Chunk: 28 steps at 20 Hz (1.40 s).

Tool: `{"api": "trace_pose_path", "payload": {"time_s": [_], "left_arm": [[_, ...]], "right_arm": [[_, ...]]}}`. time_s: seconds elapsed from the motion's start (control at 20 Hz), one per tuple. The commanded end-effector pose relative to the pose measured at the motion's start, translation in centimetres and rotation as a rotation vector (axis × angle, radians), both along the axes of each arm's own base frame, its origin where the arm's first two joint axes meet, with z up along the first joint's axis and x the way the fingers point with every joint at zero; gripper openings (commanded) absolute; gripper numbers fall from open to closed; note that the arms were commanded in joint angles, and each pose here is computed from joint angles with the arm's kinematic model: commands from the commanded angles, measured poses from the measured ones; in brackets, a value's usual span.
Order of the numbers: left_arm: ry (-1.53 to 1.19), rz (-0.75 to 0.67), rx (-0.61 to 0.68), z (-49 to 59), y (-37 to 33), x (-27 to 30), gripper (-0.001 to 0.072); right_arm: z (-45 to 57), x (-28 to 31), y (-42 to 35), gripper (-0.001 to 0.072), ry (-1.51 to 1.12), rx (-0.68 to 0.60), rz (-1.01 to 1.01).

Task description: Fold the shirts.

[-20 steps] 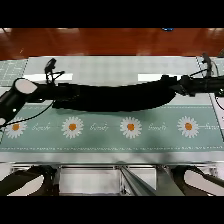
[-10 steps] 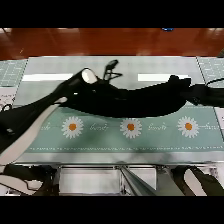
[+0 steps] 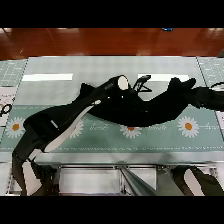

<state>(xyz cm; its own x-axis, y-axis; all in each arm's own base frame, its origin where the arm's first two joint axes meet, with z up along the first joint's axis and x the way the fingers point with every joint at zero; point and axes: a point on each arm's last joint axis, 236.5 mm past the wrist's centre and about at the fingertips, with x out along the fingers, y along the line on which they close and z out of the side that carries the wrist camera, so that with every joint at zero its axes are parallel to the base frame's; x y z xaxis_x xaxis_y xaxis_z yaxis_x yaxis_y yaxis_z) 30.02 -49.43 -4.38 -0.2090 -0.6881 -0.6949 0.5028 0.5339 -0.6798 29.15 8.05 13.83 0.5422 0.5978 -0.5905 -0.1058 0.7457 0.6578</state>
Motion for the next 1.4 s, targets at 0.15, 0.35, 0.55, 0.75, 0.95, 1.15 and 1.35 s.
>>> {"api": "trace_pose_path", "payload": {"time_s": [0.15, 0.35, 0.55, 0.75, 0.95, 1.15, 1.35], "left_arm": [[-0.053, 0.158, -0.045, 8.3, 10.8, 9.3, 0.0018], [-0.291, 0.340, 0.030, 15.5, 22.8, 14.5, 0.0019], [-0.323, 0.557, 0.136, 16.5, 34.9, 13.1, 0.0019], [-0.248, 0.786, 0.083, 14.2, 40.9, 9.5, 0.0020], [-0.155, 0.884, 0.026, 10.5, 41.3, 6.4, 0.0020], [-0.082, 0.841, -0.043, 8.1, 38.5, 4.5, 0.0020], [-0.113, 0.912, -0.062, 7.2, 38.1, 6.1, 0.0020]], "right_arm": [[-0.8, 0.0, 2.3, 0.0025, 0.045, 0.033, 0.061], [-0.5, 3.2, 7.0, 0.0025, 0.016, 0.120, 0.104], [-0.3, 7.6, 14.0, 0.0025, -0.007, 0.143, 0.186], [-3.3, 10.2, 23.8, 0.0025, 0.071, 0.158, 0.317], [-7.1, 11.3, 31.5, 0.0025, 0.126, 0.160, 0.423], [-11.3, 11.8, 35.4, 0.0025, 0.208, 0.166, 0.458], [-14.2, 11.1, 38.1, 0.0428, 0.219, 0.158, 0.449]]}}
